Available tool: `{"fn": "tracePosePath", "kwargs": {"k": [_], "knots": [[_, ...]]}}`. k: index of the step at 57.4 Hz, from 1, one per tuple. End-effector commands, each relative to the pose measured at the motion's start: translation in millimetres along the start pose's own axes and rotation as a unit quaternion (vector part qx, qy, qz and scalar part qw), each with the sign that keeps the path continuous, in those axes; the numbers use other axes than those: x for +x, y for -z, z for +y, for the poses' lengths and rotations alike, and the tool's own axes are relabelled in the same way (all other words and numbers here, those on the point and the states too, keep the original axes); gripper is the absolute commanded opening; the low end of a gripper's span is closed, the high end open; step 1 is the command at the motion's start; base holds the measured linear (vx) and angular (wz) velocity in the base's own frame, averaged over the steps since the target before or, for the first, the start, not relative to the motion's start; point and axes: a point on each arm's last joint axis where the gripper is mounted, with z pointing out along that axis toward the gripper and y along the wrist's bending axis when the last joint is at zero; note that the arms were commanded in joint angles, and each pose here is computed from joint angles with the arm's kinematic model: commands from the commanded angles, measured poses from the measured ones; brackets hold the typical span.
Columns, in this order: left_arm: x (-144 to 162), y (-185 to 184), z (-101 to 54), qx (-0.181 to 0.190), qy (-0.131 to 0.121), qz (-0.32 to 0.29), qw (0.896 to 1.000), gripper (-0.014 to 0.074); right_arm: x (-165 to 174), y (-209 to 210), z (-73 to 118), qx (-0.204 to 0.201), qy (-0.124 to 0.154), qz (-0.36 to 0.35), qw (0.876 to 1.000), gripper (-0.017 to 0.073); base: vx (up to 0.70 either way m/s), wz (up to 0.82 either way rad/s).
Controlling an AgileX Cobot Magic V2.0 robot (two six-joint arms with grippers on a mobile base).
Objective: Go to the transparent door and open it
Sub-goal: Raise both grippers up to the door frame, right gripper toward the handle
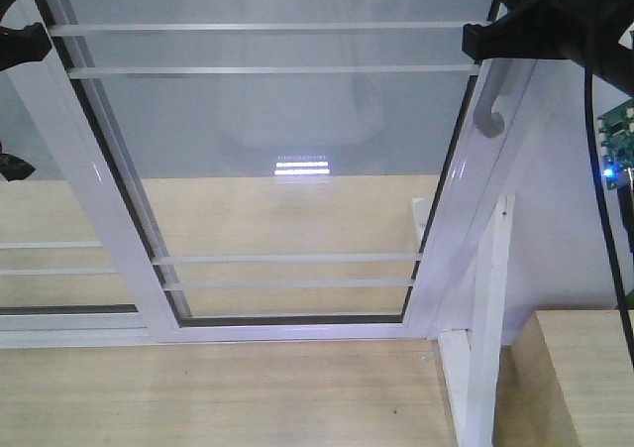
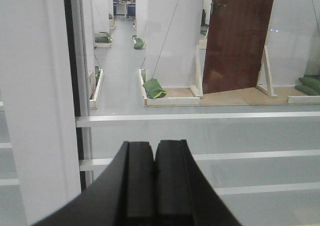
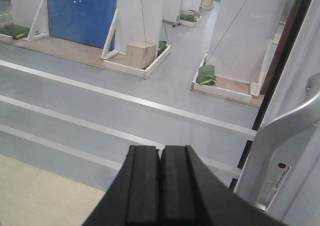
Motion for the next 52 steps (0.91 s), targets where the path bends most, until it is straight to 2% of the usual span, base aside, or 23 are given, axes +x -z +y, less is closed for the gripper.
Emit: {"fn": "tracePosePath", "kwargs": {"k": [1,9,14,21,52], "knots": [[-27.0,5.4,-1.5,0.003,0.009,-0.075,0.997,-0.0003,-25.2,9.3,-12.1,0.025,-0.001,-0.072,0.997,-0.0004,0.00,0.00],[-27.1,5.4,-0.2,0.000,0.004,-0.075,0.997,-0.0003,-19.8,12.1,-44.5,0.082,-0.038,-0.062,0.994,-0.0003,0.00,0.00],[-27.4,5.4,0.9,-0.003,0.004,-0.077,0.997,-0.0003,-16.1,14.1,-57.2,0.104,-0.040,-0.050,0.993,-0.0003,0.00,0.00],[-27.1,4.7,3.8,-0.008,0.004,-0.078,0.997,-0.0003,-14.2,13.3,-57.2,0.104,-0.023,-0.040,0.994,-0.0003,0.00,0.00],[6.5,-35.7,7.1,-0.014,0.004,-0.073,0.997,0.0005,17.1,-26.7,-60.7,0.101,-0.009,0.001,0.995,-0.0001,0.00,0.00]]}}
